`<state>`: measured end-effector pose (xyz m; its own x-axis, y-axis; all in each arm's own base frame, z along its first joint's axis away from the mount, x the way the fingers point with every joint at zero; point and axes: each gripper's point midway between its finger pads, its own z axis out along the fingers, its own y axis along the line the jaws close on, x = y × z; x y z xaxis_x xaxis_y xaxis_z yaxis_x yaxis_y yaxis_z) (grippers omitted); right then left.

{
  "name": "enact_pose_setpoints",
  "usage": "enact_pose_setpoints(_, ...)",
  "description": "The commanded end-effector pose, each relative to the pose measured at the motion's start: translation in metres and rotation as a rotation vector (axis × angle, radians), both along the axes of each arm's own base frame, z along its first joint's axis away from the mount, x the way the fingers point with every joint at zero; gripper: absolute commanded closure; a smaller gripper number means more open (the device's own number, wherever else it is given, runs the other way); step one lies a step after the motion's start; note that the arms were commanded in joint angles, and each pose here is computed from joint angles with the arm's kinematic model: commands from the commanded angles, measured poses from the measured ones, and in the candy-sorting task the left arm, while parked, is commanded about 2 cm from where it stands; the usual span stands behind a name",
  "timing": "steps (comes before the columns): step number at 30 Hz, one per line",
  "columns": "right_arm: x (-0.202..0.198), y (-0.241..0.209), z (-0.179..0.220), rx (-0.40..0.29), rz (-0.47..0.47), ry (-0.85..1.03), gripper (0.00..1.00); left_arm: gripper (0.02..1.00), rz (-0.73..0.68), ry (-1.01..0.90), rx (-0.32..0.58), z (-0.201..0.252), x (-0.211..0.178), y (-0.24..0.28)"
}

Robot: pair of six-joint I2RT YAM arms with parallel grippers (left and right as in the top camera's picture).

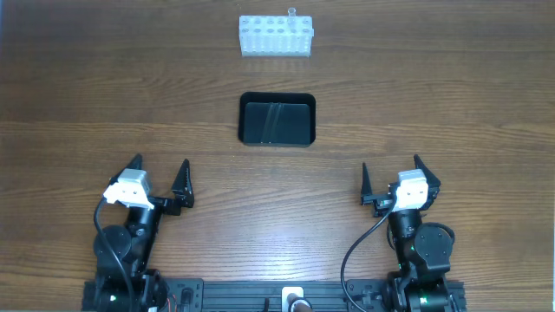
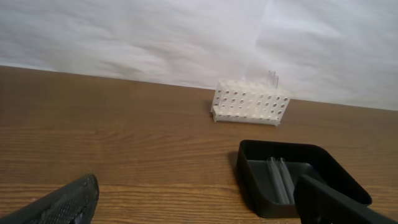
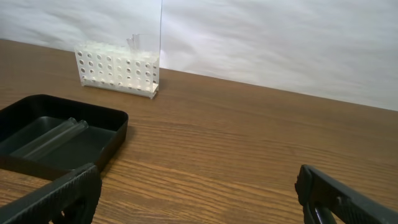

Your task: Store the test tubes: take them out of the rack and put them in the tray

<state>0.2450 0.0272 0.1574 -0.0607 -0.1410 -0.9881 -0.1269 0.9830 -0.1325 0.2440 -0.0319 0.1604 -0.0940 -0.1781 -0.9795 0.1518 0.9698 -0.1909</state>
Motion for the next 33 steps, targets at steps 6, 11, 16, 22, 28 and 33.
enact_pose_setpoints(6, 0.0, 0.002, -0.003, -0.004, 0.01, 0.005, 0.007, 0.02, 0.002, 0.001, -0.014, -0.001, 0.0, 0.0)
enact_pose_setpoints(11, 0.0, 0.003, -0.002, 0.024, 0.016, 0.007, 0.009, 0.018, 0.002, 0.001, -0.014, -0.001, 0.0, 0.0)
enact_pose_setpoints(16, 0.0, 0.003, -0.002, 0.027, 0.016, 0.008, 0.009, 0.018, 0.002, 0.001, -0.014, -0.001, 0.0, 0.0)
enact_pose_setpoints(22, 0.001, 0.003, 0.003, -0.015, 0.018, -0.018, 0.009, 0.018, 0.002, 0.001, -0.014, -0.001, 0.0, 0.0)
enact_pose_setpoints(28, 0.024, 0.005, 0.003, -0.088, 0.021, -0.021, 0.009, 0.018, 0.002, 0.001, -0.014, -0.001, 0.0, 0.0)
enact_pose_setpoints(33, 0.058, 0.008, 0.011, -0.07, 0.018, -0.082, 0.009, 0.018, 0.002, 0.001, -0.014, -0.001, 0.0, 0.0)
